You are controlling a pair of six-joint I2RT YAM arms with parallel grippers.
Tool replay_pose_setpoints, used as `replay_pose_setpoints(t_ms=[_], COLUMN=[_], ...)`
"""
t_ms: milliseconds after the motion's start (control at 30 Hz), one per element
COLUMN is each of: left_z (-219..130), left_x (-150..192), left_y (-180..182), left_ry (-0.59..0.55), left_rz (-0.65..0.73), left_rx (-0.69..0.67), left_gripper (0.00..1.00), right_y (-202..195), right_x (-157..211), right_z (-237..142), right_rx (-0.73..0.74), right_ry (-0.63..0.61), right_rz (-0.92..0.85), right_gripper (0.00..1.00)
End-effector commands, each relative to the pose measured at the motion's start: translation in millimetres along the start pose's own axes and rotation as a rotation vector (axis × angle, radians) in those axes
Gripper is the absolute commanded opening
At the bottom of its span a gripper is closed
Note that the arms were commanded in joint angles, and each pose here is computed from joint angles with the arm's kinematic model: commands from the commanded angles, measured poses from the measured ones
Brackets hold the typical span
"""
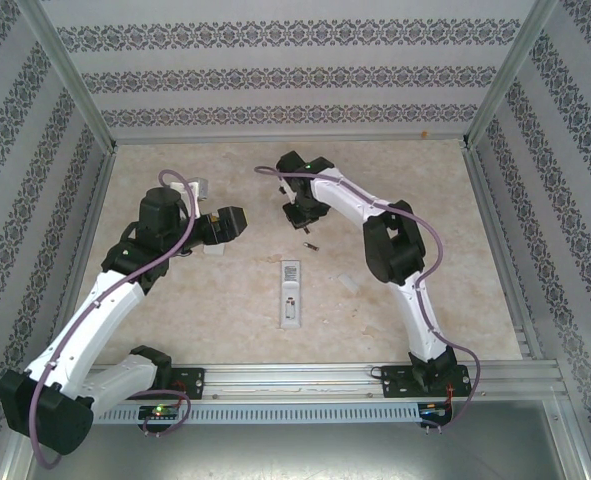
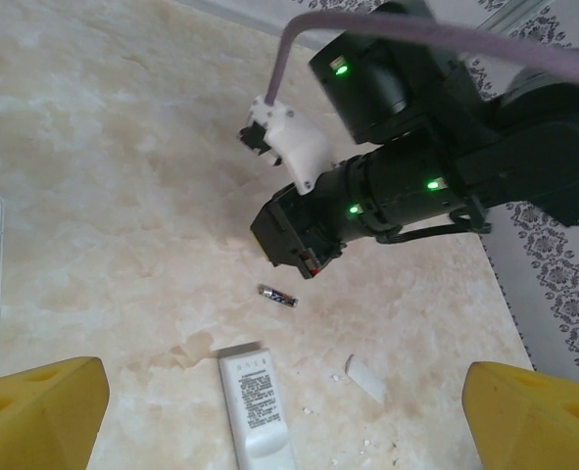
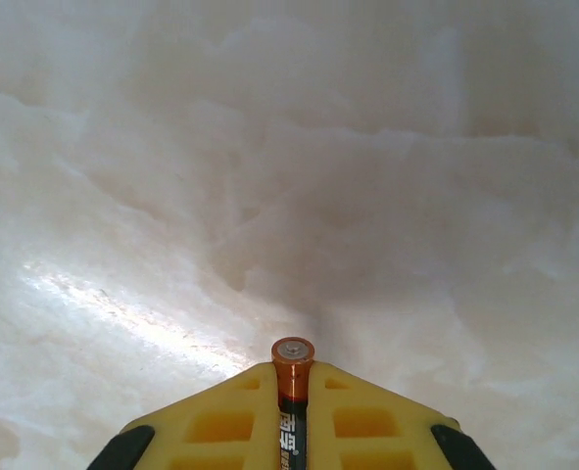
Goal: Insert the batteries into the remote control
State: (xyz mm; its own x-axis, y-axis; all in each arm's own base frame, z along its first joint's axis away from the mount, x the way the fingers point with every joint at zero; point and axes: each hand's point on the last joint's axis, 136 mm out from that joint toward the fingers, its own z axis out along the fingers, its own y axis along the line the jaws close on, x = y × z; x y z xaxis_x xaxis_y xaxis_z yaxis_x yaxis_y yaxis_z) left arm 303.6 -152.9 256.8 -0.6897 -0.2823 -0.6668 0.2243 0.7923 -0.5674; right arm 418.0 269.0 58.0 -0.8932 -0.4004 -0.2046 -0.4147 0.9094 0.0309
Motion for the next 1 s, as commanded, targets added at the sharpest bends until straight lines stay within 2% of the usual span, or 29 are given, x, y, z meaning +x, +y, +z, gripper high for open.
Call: replay_pose_setpoints(t_ms=[0, 100, 167, 300, 400, 633, 967], left_z=[7, 14, 16, 14, 11, -4, -27], left_x=[15, 27, 31, 34, 37, 43, 53], left_y=[8, 11, 12, 12, 15, 10, 4], left_ry=[0.087, 0.159, 0.173, 0.148, 0.139, 0.152, 0.145], left_rz=[-0.018, -0.017, -0.016, 0.005, 0.011, 0.042, 0.046], left_rx=[-0.030, -0.038, -0.038, -0.037, -0.046, -0.031, -0.004], left_gripper=[0.94, 0.94, 0.93, 0.94, 0.94, 0.95, 0.95], right_y=[13, 32, 47, 78, 98, 142, 127], right_x=[-1, 32, 63, 111, 136, 168, 183], right_z=[-70, -88, -94, -90, -75, -46, -29], right_rx=[-0.117, -0.205, -0.210, -0.252, -0.260, -0.212, -0.099], right_ry=[-0.127, -0.197, -0.233, -0.273, -0.244, -0.155, -0.186], right_rz=[0.226, 0.431, 0.497, 0.570, 0.572, 0.469, 0.535], right_gripper=[0.11, 0.11, 0.11, 0.11, 0.12, 0.12, 0.13])
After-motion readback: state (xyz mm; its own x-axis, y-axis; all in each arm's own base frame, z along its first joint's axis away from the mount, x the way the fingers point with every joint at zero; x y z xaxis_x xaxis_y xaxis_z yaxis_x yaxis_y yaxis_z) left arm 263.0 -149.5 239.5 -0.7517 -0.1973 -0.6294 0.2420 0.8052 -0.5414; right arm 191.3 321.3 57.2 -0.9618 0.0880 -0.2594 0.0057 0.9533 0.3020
